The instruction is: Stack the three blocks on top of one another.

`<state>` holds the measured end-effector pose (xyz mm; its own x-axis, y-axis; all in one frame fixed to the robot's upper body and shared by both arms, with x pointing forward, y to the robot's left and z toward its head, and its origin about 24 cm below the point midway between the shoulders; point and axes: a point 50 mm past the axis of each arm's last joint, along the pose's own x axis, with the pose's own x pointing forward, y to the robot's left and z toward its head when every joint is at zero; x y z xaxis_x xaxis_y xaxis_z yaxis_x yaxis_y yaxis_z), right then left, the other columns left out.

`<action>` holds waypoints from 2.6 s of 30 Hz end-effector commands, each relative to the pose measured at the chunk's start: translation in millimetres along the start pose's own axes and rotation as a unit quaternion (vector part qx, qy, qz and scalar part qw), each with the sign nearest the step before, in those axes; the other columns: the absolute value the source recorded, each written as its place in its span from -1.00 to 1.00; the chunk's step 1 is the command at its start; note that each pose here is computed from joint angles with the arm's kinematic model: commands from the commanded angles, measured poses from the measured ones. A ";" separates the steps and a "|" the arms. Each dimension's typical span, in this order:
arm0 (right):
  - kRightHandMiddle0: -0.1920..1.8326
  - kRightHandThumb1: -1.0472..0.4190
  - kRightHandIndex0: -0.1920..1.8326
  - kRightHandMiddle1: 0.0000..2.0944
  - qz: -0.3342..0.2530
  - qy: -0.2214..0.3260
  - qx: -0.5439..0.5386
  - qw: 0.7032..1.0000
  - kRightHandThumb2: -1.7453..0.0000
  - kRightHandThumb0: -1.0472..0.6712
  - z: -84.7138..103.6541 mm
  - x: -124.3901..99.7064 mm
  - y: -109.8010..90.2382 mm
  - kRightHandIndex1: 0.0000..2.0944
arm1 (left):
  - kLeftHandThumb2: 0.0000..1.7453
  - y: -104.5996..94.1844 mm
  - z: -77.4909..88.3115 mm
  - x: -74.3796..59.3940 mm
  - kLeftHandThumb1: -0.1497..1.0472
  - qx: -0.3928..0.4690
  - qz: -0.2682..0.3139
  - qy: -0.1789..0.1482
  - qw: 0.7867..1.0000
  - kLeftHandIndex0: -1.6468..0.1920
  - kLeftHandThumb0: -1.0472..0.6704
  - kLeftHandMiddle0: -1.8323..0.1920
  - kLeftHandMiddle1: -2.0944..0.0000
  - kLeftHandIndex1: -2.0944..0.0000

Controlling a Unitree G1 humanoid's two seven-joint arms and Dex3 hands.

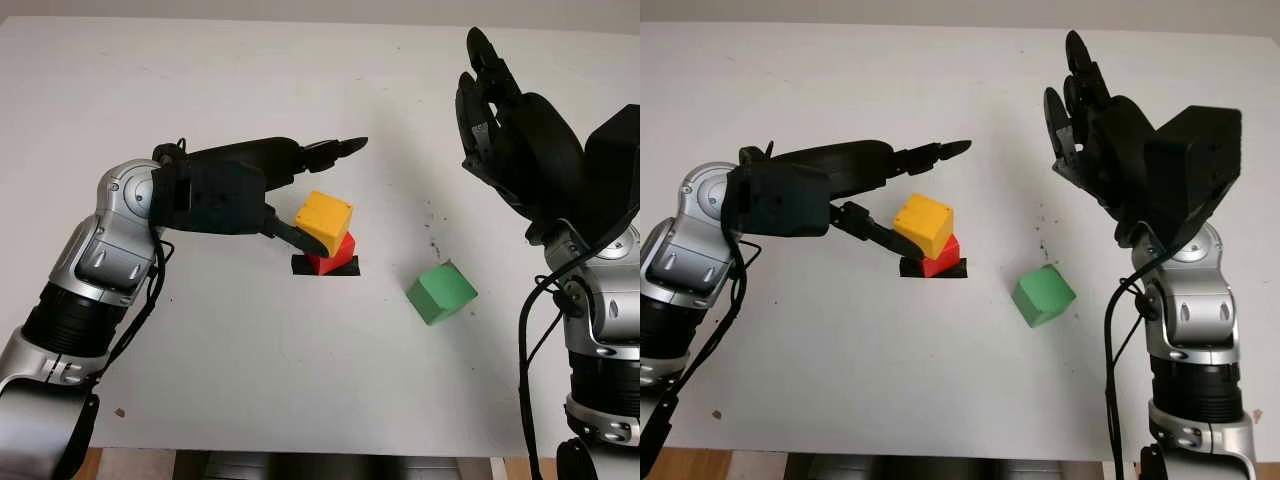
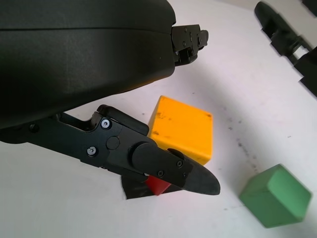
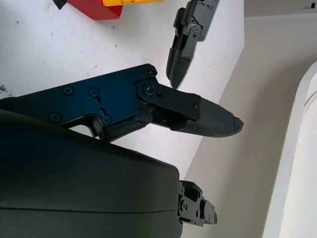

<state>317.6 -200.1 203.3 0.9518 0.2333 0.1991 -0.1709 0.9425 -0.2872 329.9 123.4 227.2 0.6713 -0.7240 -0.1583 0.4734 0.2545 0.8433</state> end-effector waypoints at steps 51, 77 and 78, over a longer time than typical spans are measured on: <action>-0.39 -0.74 -0.68 -0.92 0.250 -0.005 -0.575 0.779 0.93 -0.55 49.8 -81.4 12.7 -0.95 | -0.28 -53.4 -86.2 -53.5 1.00 -0.396 0.388 0.045 0.831 1.00 -0.66 1.00 1.00 1.00; -0.13 -0.74 -0.56 -0.83 0.260 0.019 -0.604 0.753 0.95 -0.53 3.3 -75.9 19.6 -0.91 | -0.29 -49.7 -84.2 -53.0 1.00 -0.380 0.393 0.037 0.836 1.00 -0.68 1.00 1.00 1.00; -0.10 -0.72 -0.54 -0.81 0.257 0.015 -0.597 0.760 0.95 -0.52 2.0 -75.8 19.2 -0.90 | -0.29 -49.7 -84.0 -52.7 1.00 -0.380 0.393 0.037 0.836 1.00 -0.68 1.00 1.00 1.00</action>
<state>242.6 -198.2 187.6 0.8485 0.4646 -0.2534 -0.1821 -0.1934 -0.9641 319.1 202.5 149.2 0.9676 -0.1030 0.2304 0.0758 0.9894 0.1239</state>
